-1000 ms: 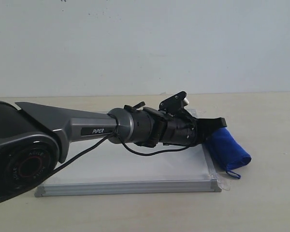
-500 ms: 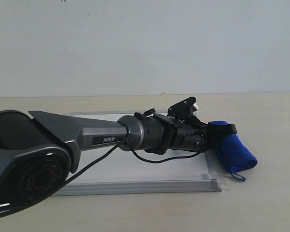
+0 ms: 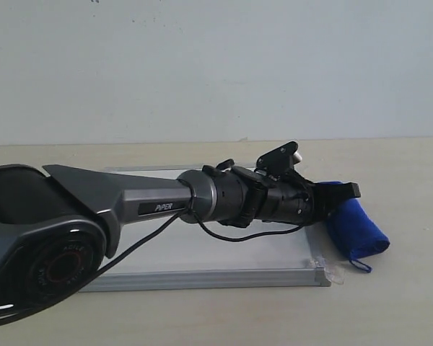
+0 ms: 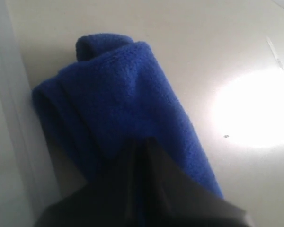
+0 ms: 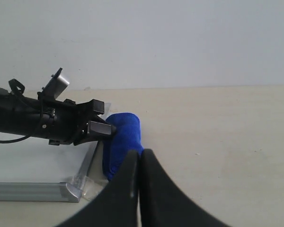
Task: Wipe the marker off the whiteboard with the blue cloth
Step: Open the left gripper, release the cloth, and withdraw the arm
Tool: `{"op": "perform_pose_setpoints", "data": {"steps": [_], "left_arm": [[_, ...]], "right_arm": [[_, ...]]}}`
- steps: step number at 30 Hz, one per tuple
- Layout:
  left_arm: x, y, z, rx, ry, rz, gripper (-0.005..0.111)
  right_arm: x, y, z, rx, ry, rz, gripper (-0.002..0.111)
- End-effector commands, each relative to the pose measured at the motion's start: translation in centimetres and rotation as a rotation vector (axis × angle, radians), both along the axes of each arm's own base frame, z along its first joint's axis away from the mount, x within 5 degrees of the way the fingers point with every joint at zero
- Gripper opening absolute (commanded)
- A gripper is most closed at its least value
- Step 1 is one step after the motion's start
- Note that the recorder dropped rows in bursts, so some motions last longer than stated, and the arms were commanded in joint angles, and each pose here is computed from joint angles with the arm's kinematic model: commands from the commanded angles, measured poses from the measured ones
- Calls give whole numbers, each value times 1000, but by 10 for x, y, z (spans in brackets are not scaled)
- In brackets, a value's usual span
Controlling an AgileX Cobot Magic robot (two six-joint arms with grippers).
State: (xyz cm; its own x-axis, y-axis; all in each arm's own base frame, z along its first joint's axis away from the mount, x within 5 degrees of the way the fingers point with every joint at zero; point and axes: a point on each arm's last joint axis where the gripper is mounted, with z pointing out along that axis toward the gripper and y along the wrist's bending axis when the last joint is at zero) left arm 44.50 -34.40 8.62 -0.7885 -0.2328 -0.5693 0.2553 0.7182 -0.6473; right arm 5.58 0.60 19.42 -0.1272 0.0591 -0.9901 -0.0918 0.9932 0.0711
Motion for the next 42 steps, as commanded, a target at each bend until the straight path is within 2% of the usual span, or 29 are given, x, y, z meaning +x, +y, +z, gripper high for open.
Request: {"op": "perform_pose_setpoints", "data": {"steps": [1,4,10,15,21,23,24,27,28,31,34,36,39,42], "left_arm": [[-4,0,29,2,-49,-52,4],[-13,7,41,32,-56,-67,4],[-41,37,69,91,-38,-114,4],[-85,60,94,163,-56,-198,4],[-148,94,126,247,-136,-178,4],[-169,103,137,242,-153,-192,4],[-192,113,148,228,-167,-220,4],[-230,134,157,200,-167,-267,4],[-251,142,158,164,-143,-335,4],[-277,152,167,98,-134,-434,4],[-287,158,182,78,-203,-464,4],[-289,172,200,162,-354,-484,4],[-299,201,228,164,-507,-374,4],[-308,217,239,193,-605,-318,4]], "right_arm": [[0,0,1,-5,-10,-2,0],[0,0,1,-5,-10,-2,0],[0,0,1,-5,-10,-2,0],[0,0,1,-5,-10,-2,0],[0,0,1,-5,-10,-2,0],[0,0,1,-5,-10,-2,0],[0,0,1,-5,-10,-2,0],[0,0,1,-5,-10,-2,0],[0,0,1,-5,-10,-2,0],[0,0,1,-5,-10,-2,0],[0,0,1,-5,-10,-2,0],[0,0,1,-5,-10,-2,0],[0,0,1,-5,-10,-2,0],[0,0,1,-5,-10,-2,0]]}}
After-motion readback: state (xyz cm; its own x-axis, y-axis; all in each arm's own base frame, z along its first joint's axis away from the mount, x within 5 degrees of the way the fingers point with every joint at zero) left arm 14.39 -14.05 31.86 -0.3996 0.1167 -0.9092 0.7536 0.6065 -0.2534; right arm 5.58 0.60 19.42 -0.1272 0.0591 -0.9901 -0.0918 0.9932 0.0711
